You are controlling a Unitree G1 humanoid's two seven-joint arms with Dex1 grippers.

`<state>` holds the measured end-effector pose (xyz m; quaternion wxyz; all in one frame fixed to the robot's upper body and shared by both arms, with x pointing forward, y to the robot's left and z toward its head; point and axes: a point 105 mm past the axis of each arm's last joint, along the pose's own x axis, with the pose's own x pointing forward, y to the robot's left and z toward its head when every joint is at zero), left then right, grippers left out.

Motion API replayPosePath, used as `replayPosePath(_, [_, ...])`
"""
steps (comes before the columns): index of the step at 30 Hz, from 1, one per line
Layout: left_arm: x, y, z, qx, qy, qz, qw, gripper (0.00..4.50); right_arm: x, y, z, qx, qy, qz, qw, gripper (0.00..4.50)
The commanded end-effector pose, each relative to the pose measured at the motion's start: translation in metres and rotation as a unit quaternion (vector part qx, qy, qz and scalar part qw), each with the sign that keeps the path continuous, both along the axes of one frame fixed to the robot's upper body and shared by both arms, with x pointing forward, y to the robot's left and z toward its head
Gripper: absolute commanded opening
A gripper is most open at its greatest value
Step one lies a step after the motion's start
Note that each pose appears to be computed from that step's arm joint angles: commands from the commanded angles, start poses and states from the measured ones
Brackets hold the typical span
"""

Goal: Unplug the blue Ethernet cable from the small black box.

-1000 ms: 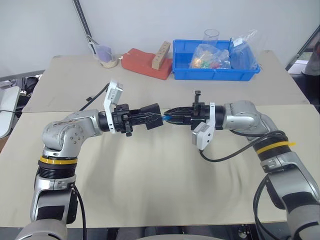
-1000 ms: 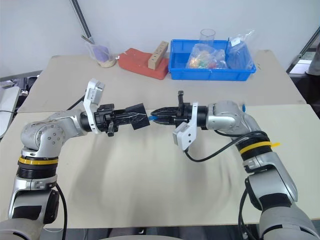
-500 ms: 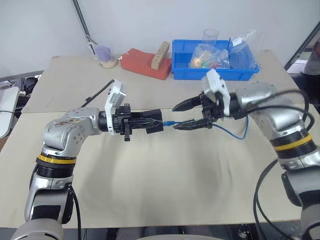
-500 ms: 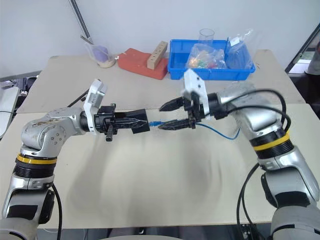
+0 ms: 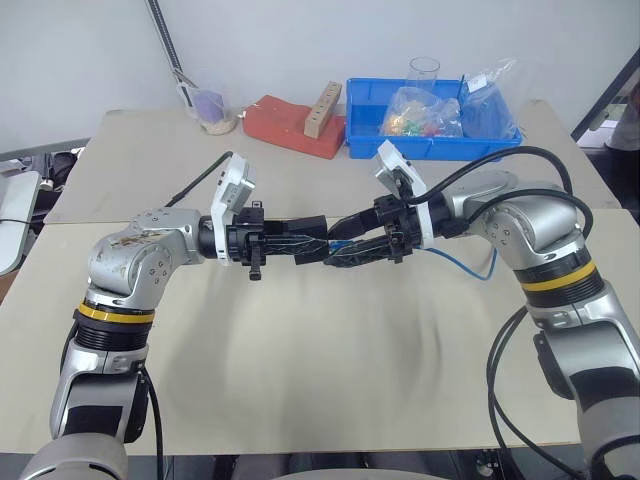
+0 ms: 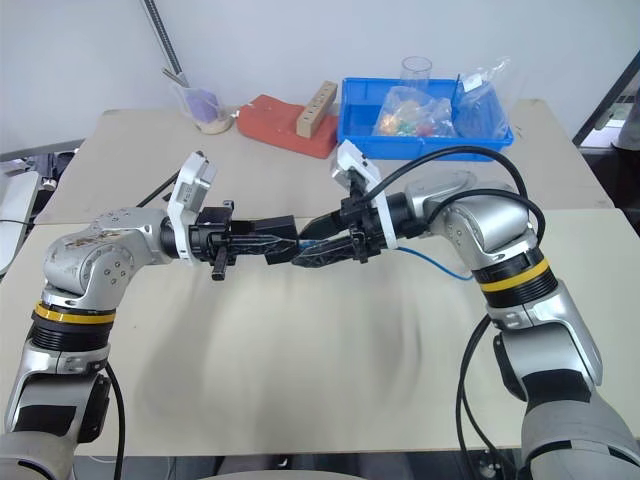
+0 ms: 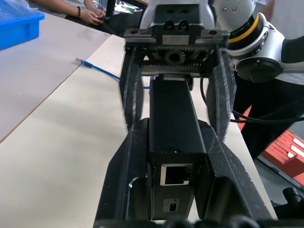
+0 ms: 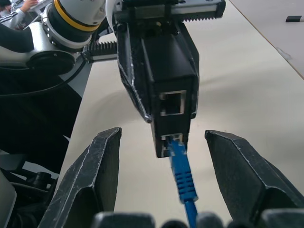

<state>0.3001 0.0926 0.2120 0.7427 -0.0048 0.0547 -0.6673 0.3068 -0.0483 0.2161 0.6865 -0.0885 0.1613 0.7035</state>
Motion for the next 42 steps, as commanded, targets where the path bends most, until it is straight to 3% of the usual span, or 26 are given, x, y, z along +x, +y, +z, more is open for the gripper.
replayPosePath(1, [-0.005, -0.001, 0.011, 0.001, -0.025, -0.01, 1.0, 0.59, -0.004, 0.001, 0.013, 0.012, -0.02, 0.015, 1.0, 2.29])
replayPosePath(6, [-0.006, 0.0, 0.011, 0.005, -0.026, -0.014, 1.0, 0.59, -0.003, -0.002, 0.011, 0.008, -0.018, 0.016, 1.0, 0.61])
replayPosePath(21, [-0.007, -0.002, 0.011, 0.005, -0.029, -0.026, 0.999, 0.59, -0.002, -0.013, 0.009, -0.007, -0.029, 0.027, 0.999, 0.6])
replayPosePath(22, [-0.007, -0.002, 0.011, 0.006, -0.029, -0.026, 0.999, 0.59, -0.002, -0.013, 0.01, -0.007, -0.031, 0.025, 0.999, 1.63])
replayPosePath(24, [-0.007, -0.003, 0.011, 0.005, -0.029, -0.027, 0.999, 0.59, -0.001, -0.013, 0.01, -0.008, -0.033, 0.025, 0.999, 2.27])
replayPosePath(39, [-0.008, -0.004, 0.01, 0.005, -0.03, -0.032, 0.999, 0.59, 0.006, -0.018, 0.005, -0.02, -0.037, 0.018, 0.999, 2.27])
replayPosePath(42, [-0.009, -0.004, 0.009, 0.006, -0.03, -0.033, 0.999, 0.59, 0.006, -0.018, 0.005, -0.017, -0.035, 0.018, 0.999, 1.41])
